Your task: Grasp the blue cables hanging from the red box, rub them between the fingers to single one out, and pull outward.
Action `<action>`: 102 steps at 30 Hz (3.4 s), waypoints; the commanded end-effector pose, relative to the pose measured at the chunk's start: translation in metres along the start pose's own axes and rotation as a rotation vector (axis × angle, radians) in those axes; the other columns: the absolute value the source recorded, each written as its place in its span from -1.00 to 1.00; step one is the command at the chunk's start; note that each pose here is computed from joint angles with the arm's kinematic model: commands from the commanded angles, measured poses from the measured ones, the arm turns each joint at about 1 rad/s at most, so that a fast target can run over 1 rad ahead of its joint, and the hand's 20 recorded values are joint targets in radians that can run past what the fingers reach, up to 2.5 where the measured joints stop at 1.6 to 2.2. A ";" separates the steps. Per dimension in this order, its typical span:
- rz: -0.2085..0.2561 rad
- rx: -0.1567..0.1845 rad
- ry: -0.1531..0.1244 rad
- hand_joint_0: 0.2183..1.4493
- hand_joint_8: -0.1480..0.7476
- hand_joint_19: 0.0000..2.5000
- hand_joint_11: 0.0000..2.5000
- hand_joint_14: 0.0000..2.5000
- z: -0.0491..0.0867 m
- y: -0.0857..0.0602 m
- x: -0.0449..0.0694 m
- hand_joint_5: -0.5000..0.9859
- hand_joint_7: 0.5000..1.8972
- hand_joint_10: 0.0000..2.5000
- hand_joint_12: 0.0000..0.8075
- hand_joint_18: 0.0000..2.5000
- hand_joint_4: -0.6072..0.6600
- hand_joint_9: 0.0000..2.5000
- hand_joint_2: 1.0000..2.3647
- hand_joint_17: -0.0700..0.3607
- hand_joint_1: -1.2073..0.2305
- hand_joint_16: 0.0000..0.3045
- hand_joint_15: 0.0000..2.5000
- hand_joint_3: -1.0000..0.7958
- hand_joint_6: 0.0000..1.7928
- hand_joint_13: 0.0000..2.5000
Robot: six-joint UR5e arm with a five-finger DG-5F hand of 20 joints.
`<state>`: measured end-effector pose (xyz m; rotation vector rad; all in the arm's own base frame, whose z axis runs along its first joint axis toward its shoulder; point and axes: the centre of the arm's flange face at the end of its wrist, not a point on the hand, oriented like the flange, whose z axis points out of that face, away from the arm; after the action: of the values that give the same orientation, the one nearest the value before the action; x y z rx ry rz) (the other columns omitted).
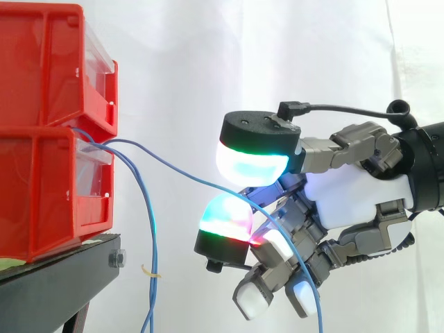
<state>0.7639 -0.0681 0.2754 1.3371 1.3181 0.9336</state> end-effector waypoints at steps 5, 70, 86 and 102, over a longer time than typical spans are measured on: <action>0.002 0.002 0.000 -0.38 0.19 -0.54 -0.38 -0.99 0.000 -0.001 0.000 -0.49 -0.05 -0.99 0.04 -0.18 0.36 -0.12 -0.98 -0.05 -0.46 -0.61 -0.62 -0.25 -0.02 -0.33; 0.051 -0.167 -0.018 -0.33 0.19 -0.55 -0.38 -0.99 -0.098 0.005 -0.051 -0.48 -0.03 -0.99 0.04 -0.18 0.22 -0.11 -0.98 -0.05 -0.47 -0.61 -0.62 -0.13 0.00 -0.34; 0.033 -0.155 -0.036 -0.33 0.19 -0.55 -0.39 -0.99 -0.099 0.004 -0.050 -0.48 -0.03 -0.99 0.04 -0.19 0.20 -0.11 -0.98 -0.05 -0.47 -0.61 -0.62 -0.13 0.00 -0.33; 0.033 -0.154 -0.037 -0.32 0.19 -0.56 -0.38 -0.99 -0.099 0.004 -0.051 -0.48 -0.04 -0.99 0.04 -0.18 0.21 -0.11 -0.97 -0.05 -0.47 -0.61 -0.63 -0.11 0.01 -0.34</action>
<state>0.6635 -0.1056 0.3051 1.2543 1.1741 1.0074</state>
